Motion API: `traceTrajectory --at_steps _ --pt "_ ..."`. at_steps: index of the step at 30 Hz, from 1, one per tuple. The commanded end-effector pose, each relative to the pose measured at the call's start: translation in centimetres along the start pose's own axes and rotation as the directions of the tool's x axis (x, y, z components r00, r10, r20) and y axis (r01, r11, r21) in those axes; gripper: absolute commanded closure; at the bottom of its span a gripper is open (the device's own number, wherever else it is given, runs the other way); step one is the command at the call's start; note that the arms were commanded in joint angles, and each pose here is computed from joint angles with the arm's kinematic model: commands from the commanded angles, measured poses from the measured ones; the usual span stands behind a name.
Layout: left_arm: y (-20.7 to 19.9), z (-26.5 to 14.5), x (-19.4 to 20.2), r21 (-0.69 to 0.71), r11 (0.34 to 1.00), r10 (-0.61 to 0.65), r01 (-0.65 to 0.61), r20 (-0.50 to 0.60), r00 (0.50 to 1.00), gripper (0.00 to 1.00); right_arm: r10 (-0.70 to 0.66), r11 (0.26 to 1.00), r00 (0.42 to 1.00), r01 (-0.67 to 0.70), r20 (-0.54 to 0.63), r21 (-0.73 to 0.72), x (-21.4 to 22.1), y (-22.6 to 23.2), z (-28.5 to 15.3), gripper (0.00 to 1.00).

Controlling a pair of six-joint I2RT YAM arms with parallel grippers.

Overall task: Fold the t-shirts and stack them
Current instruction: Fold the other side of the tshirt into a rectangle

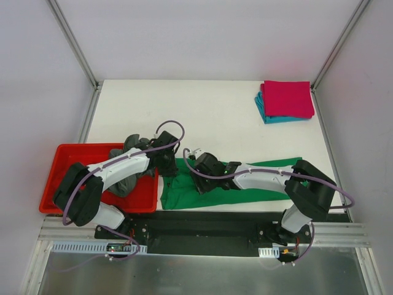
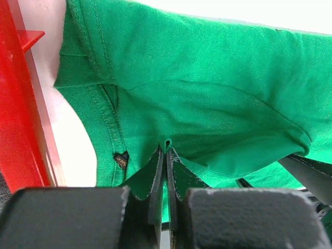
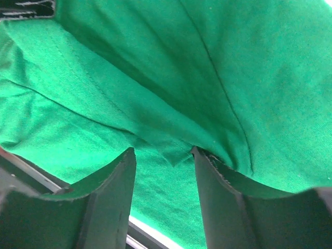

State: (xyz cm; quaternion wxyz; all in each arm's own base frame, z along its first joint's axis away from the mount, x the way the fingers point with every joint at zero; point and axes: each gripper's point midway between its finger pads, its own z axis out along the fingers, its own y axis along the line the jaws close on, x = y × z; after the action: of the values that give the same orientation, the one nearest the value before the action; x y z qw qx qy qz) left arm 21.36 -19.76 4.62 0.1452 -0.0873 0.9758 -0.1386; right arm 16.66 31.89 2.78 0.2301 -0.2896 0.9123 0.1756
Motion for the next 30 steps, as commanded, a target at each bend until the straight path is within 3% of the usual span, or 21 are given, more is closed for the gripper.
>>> traceTrajectory --at_steps 1,5,12,21,30 --pt "-0.4 -0.2 -1.3 0.000 1.000 0.000 0.000 0.030 1.000 1.00 -0.071 0.992 0.997 0.071 -0.002 0.103 -0.6 -1.5 -0.1 0.51" --pt "-0.7 -0.1 -0.9 0.017 1.000 0.001 -0.001 0.006 1.000 1.00 -0.071 0.990 0.997 0.071 -0.001 0.120 -0.9 -1.3 0.4 0.78" --pt "-0.7 -0.2 -0.6 0.025 1.000 0.008 -0.008 0.000 1.000 1.00 -0.058 0.992 0.996 0.051 0.060 0.113 -2.5 -0.6 -0.5 0.99" --pt "-0.9 -1.0 1.1 0.076 0.997 0.006 -0.003 -0.037 0.999 1.00 -0.046 0.996 0.998 0.049 -0.038 0.078 0.0 -0.3 -3.6 0.99" --pt "-0.5 -1.4 6.0 0.116 0.992 0.063 -0.048 -0.128 0.990 1.00 -0.075 0.996 0.987 0.079 -0.141 0.026 2.8 -0.3 -5.9 0.97"
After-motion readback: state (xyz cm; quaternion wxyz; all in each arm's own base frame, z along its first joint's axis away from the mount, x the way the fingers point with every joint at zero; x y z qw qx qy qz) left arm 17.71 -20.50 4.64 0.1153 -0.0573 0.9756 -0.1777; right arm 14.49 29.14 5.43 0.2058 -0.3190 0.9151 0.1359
